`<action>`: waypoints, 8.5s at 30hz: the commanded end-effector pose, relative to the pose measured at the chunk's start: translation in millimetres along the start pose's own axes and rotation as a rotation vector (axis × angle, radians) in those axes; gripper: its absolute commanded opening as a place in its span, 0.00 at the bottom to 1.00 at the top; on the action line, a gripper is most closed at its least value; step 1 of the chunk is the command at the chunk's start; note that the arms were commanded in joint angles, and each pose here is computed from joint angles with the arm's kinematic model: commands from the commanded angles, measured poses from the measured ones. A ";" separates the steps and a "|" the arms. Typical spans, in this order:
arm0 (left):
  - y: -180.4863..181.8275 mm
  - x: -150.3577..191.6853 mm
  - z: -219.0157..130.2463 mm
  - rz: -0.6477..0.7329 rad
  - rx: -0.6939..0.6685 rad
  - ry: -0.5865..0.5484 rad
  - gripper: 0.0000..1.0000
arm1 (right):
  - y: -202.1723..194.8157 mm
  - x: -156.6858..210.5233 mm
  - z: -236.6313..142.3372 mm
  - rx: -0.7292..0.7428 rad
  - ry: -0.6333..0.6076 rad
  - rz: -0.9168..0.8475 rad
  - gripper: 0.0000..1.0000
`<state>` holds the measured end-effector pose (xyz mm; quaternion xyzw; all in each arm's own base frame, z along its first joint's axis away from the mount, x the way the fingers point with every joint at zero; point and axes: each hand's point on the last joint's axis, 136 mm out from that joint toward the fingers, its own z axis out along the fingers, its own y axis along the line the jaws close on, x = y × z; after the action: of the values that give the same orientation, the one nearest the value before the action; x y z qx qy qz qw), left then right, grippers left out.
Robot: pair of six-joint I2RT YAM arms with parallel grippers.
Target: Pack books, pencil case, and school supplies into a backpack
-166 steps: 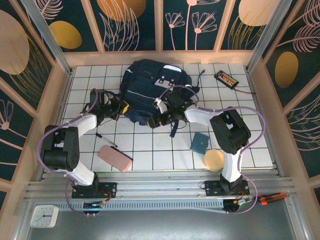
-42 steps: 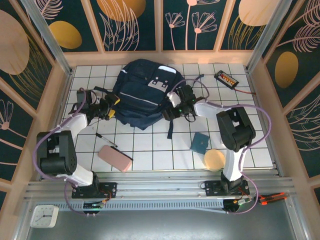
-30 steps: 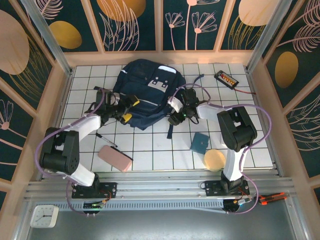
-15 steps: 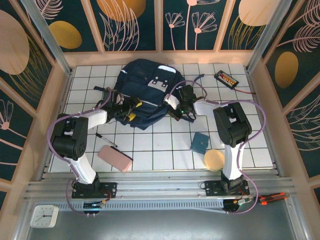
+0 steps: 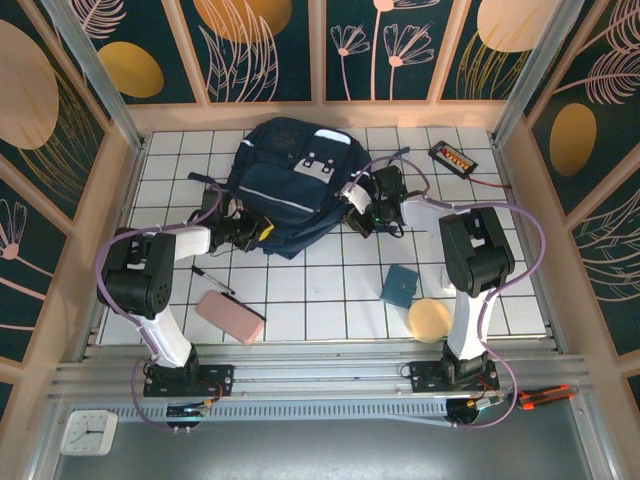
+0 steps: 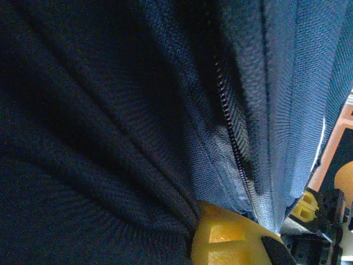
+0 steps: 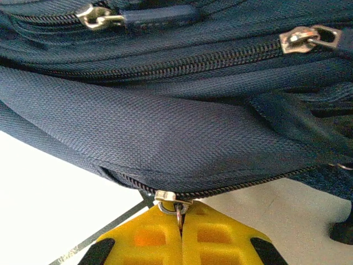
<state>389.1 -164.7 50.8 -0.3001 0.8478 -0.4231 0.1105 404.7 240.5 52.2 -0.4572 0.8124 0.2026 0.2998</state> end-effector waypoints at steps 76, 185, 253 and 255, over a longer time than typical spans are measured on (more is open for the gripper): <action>6.2 2.5 -53.3 -0.032 0.068 -0.045 0.62 | -12.3 -50.4 36.8 -0.057 0.105 -0.425 0.56; -96.1 88.2 -25.6 2.108 -0.136 -0.110 0.00 | -38.6 -39.9 -73.3 0.102 -0.083 1.673 0.67; -106.7 88.4 -43.2 2.069 -0.149 -0.165 0.00 | -37.5 -19.5 -28.4 0.069 -0.020 1.749 0.23; -107.4 88.7 -43.0 2.071 -0.148 -0.168 0.00 | -32.3 -21.2 -25.4 0.050 -0.013 1.753 0.29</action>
<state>344.1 -232.7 139.6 0.5499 0.7208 -0.0323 0.4206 435.1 218.7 76.7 0.3379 0.8754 0.3426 0.0473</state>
